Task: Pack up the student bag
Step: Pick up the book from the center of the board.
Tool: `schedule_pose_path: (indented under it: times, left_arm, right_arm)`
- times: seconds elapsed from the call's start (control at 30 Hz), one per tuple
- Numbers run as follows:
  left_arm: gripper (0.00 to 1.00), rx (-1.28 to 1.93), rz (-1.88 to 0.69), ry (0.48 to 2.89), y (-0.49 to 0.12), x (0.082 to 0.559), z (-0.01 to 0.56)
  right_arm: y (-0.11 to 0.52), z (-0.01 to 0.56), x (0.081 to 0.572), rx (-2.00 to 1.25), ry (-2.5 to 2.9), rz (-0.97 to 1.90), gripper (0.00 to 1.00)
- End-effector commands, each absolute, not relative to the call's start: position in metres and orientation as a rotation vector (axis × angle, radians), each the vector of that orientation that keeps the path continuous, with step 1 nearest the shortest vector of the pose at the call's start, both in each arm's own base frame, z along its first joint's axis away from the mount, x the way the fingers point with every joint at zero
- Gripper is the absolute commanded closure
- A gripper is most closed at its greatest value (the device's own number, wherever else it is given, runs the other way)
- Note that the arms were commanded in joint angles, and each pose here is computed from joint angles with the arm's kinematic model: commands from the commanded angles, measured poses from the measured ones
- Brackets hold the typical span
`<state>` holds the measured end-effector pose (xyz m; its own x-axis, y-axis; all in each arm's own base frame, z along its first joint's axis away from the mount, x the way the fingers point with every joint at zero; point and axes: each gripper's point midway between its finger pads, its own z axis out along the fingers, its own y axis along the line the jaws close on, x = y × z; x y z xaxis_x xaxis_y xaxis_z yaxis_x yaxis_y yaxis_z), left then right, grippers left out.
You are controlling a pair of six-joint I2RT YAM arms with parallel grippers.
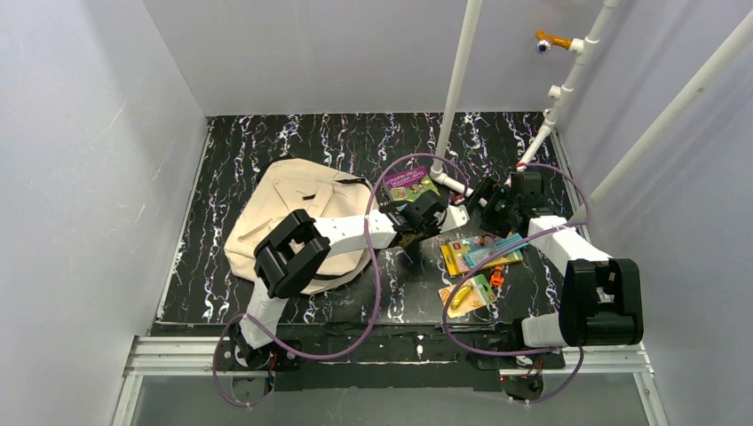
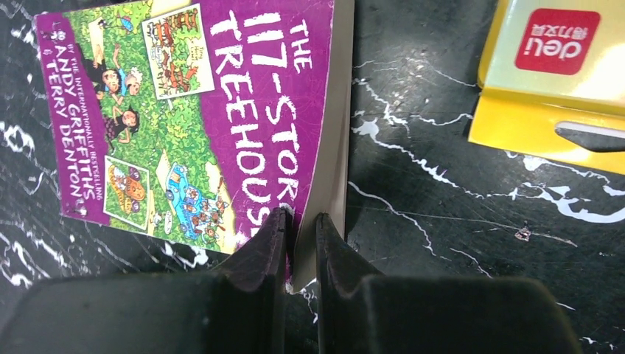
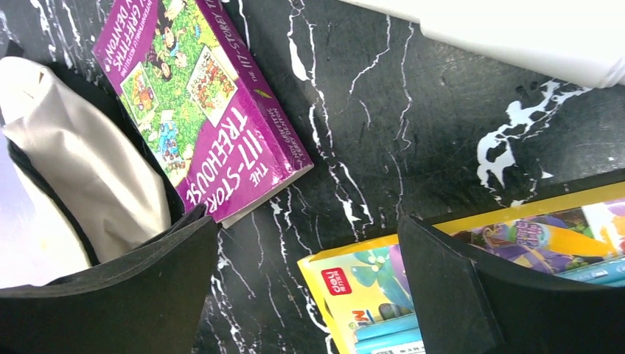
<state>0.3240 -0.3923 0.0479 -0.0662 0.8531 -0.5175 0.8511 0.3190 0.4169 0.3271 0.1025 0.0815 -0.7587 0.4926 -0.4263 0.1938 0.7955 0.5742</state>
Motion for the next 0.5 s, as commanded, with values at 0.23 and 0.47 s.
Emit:
schedule_pose_path:
  times: [0.23,0.47]
  left_arm:
    - [1.00,1.050,0.023,1.913,-0.376,0.347,0.143]
    - [1.00,1.046,-0.051,1.904,-0.377,0.337,0.153]
  right_arm:
    - [0.167,0.114,0.329,0.614,2.286,1.270,0.00]
    - [0.183,0.120,0.347,0.619,2.204,1.380,0.00]
